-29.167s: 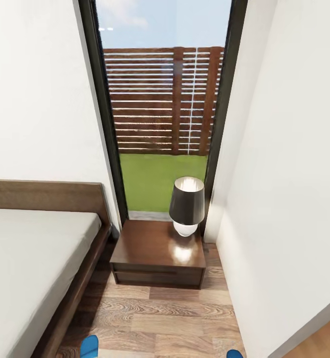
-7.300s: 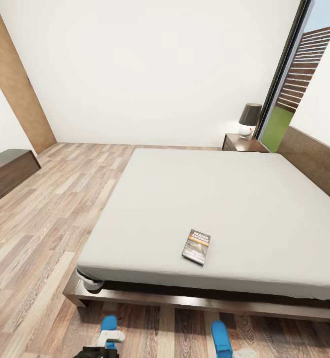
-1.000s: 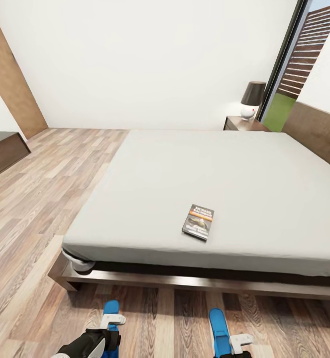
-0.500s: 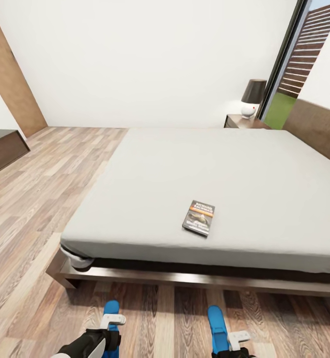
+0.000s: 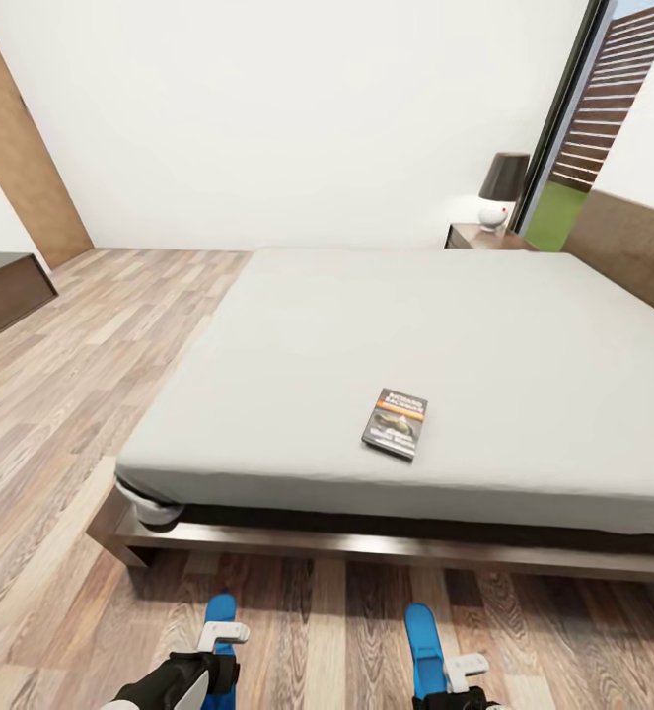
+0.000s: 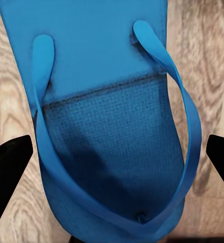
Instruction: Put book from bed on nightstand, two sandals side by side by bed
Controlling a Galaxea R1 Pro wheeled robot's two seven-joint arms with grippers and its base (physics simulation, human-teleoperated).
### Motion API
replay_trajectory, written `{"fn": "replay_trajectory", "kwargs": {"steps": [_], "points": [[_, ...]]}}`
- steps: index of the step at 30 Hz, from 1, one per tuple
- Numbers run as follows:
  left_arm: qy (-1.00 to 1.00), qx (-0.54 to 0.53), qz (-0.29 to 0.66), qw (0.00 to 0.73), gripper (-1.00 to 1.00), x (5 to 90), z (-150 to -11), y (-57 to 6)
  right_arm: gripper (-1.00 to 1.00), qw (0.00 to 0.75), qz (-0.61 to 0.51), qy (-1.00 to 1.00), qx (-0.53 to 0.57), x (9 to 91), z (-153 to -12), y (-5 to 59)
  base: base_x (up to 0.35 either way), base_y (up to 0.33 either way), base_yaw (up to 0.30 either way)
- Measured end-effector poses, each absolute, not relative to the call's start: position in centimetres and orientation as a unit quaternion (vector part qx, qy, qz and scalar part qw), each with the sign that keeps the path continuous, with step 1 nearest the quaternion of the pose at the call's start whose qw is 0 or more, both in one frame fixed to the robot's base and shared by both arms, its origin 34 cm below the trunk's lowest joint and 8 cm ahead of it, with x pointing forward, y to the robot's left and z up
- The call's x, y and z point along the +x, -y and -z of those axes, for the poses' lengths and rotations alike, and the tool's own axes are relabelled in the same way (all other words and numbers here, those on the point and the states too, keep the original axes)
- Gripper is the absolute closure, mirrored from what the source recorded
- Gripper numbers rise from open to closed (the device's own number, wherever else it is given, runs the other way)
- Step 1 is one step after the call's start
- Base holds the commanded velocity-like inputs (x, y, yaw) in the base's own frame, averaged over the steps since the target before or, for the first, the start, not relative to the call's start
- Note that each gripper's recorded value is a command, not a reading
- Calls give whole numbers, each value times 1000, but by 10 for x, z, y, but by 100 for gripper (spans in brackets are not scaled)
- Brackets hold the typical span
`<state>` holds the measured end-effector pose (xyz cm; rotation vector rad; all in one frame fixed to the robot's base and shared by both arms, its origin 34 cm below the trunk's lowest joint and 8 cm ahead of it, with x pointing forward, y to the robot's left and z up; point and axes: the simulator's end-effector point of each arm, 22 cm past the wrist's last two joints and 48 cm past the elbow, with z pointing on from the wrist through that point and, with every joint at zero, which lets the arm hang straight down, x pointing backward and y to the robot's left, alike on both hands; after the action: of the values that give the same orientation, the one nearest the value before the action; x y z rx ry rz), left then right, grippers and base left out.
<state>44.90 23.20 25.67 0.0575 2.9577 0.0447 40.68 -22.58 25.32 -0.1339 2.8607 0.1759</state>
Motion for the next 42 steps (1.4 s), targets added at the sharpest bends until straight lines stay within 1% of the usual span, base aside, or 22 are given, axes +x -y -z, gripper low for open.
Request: {"fn": "replay_trajectory", "kwargs": {"steps": [18, 42], "points": [[-993, 20, -15, 112, 100, 477, -229, -233, 100, 151, -59, -985, -51, 424, -220, 228, 0, 0, 0], [-993, 19, -15, 118, 100, 468, -177, -231, 100, 151, -57, -986, -51, 411, -166, 231, 0, 0, 0]]}}
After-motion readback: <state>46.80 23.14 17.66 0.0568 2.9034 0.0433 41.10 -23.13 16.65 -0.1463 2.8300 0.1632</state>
